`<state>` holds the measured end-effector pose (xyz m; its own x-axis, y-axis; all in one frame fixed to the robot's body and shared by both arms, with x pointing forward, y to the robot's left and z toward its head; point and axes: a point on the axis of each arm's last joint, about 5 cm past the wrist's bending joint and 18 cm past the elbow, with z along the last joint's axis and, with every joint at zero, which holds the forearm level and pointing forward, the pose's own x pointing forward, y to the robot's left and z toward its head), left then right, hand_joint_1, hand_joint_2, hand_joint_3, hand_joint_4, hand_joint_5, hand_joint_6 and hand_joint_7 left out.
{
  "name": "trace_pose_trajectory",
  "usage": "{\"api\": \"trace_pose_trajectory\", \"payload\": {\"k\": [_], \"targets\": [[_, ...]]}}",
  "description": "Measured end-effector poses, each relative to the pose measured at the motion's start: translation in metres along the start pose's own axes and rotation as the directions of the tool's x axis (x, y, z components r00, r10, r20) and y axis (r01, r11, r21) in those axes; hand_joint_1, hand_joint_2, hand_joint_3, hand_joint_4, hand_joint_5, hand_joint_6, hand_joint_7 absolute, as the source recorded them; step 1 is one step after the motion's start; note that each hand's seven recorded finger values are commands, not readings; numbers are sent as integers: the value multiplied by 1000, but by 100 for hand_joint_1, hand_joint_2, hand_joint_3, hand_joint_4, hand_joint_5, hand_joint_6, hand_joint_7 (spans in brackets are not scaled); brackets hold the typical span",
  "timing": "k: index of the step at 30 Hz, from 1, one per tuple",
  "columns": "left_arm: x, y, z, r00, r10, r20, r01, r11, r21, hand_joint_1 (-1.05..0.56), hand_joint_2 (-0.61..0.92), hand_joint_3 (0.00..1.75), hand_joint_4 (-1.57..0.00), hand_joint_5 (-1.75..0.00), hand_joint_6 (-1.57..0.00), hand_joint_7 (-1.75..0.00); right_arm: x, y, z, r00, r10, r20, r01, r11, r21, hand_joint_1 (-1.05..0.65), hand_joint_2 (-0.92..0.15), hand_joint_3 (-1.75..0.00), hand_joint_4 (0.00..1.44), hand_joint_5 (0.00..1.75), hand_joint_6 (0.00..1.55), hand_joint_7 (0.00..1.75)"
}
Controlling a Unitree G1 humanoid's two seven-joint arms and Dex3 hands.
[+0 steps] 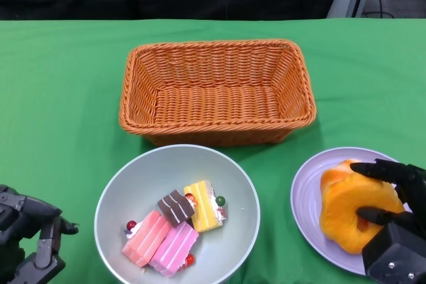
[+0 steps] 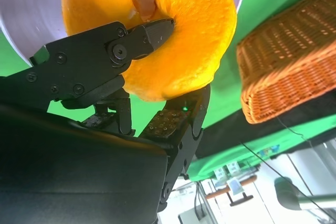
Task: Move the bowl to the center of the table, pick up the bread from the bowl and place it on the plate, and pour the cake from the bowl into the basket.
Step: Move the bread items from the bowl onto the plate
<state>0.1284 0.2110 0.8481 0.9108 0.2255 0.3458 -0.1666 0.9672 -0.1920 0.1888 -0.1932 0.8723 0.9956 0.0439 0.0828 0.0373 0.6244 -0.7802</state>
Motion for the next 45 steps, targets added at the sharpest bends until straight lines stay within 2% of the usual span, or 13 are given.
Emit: {"api": "trace_pose_trajectory", "payload": {"k": [6, 9, 12, 20, 30, 37, 41, 43, 44, 45], "targets": [[-1, 0, 1, 1000, -1, -5, 1, 1000, 0, 1, 67, 89, -76, -146, -76, -126, 0, 2, 0, 1000, 21, 0, -21, 1000, -11, -4, -90, -1, 77, 136, 118, 9], [-1, 0, 1, 1000, -4, -5, 4, 1000, 0, 1, 67, 88, -77, -145, -76, -124, 2, 3, -3, 1000, 20, -1, -20, 1000, -22, -4, -90, 0, 79, 126, 118, 7], [-1, 0, 1, 1000, -4, -7, 4, 1000, 1, 1, 66, 89, -77, -145, -77, -123, 3, 6, -4, 1000, 11, 11, -11, 999, -37, -3, -89, 0, 81, 124, 119, 6], [-1, -2, 0, 1000, -4, -5, 4, 1000, -5, 0, 66, 90, -78, -145, -77, -124, 7, 12, -10, 999, -5, 33, 7, 997, -72, -5, -90, 0, 73, 146, 120, 2], [-1, -3, 0, 1000, -3, -6, 3, 1000, -12, 1, 66, 90, -77, -146, -77, -124, 11, 19, -15, 999, 5, 50, 0, 995, -104, -3, -89, 0, 69, 154, 120, 2], [-2, -7, -2, 1000, 1, -9, -1, 1000, -22, 0, 63, 94, -79, -144, -79, -121, 12, 19, -16, 997, 47, 59, -38, 989, -146, -7, -89, 0, 72, 133, 116, 0], [-3, -8, -2, 1000, -1, -10, 0, 1000, -22, 1, 62, 97, -80, -143, -80, -120, 15, 15, -17, 995, 85, 53, -74, 983, -170, -16, -91, 0, 88, 63, 105, 0], [-3, -8, -2, 1000, -4, -11, 3, 1000, -19, 1, 62, 97, -80, -143, -80, -120, 16, 11, -17, 993, 105, 49, -95, 978, -183, -17, -92, 0, 90, 50, 101, 0], [-3, -8, -2, 1000, -5, -11, 5, 1000, -17, 1, 62, 97, -80, -143, -80, -121, 16, 10, -17, 992, 114, 45, -104, 977, -189, -19, -92, 0, 85, 29, 87, 0], [-3, -8, -2, 1000, -6, -11, 5, 1000, -17, 1, 62, 97, -80, -144, -80, -122, 16, 9, -16, 991, 129, 45, -118, 973, -197, -20, -92, 0, 83, 19, 81, 0]]}}
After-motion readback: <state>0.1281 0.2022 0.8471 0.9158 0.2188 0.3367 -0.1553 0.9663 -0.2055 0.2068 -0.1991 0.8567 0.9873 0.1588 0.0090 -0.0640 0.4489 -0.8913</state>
